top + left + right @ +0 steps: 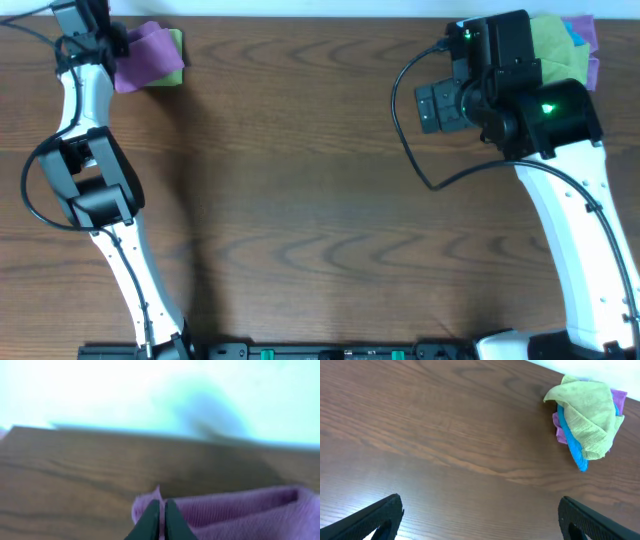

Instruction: Fold the cloth

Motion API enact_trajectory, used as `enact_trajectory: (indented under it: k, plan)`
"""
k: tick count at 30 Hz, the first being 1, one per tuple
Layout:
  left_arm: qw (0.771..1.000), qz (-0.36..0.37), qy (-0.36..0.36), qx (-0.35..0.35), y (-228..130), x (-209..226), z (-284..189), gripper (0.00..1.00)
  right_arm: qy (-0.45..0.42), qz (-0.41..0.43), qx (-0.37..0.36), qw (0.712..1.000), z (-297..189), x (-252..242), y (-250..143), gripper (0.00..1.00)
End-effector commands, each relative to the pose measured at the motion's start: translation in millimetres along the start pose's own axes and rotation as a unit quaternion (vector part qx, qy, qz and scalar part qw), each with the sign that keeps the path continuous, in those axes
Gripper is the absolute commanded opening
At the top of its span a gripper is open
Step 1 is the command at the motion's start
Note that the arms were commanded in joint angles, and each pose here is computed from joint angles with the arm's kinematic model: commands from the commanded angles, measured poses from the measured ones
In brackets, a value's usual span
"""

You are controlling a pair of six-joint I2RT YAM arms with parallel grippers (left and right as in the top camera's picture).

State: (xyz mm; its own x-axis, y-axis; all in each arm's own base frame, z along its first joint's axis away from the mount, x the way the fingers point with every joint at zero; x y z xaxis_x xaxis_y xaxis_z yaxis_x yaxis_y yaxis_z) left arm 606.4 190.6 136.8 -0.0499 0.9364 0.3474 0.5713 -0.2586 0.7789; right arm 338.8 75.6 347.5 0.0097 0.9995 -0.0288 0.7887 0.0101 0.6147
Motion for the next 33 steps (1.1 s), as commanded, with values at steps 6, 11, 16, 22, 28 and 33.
enact_trajectory:
  k: [6,11,16,22,28,33]
  plan:
    - [0.999,-0.05,0.01,-0.017,39.4,10.2,-35.5,0.06,0.008,0.012,0.003,1.0,-0.9,-1.0,0.2,0.99]
    - [0.999,-0.05,0.002,0.005,63.3,19.9,-83.2,0.06,0.008,0.012,0.002,1.0,-0.9,-1.0,0.4,0.99]
    - [0.997,-0.059,-0.008,0.055,72.1,27.2,-137.9,0.06,0.008,0.012,0.0,1.0,-0.9,-0.8,1.2,0.99]
    - [0.985,-0.077,-0.069,0.139,39.6,17.0,-150.7,0.06,0.008,0.012,0.0,1.0,-0.9,-0.9,1.0,0.99]
    - [0.979,-0.093,-0.077,0.166,0.8,4.4,-119.0,0.06,0.008,0.012,0.002,1.0,-0.9,-1.0,0.3,0.99]
    - [0.976,-0.113,-0.076,0.172,-27.9,-8.2,-94.3,0.06,0.007,0.012,0.002,1.0,-0.9,-1.0,0.3,0.99]
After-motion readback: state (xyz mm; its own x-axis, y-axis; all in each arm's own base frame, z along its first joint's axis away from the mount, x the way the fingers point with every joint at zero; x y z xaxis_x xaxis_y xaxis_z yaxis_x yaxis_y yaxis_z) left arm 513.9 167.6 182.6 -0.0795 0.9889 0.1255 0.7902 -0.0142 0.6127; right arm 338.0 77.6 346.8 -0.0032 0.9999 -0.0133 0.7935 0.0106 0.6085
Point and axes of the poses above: each gripper's point midway between its finger pads, its own z axis out along the fingers, its own x axis along the line the jaws close on, y = z × x, the point moved 7 cm from there along -z, back along the fingers, and after that the axes turned 14 degrees about z, right-handed, at the moved point
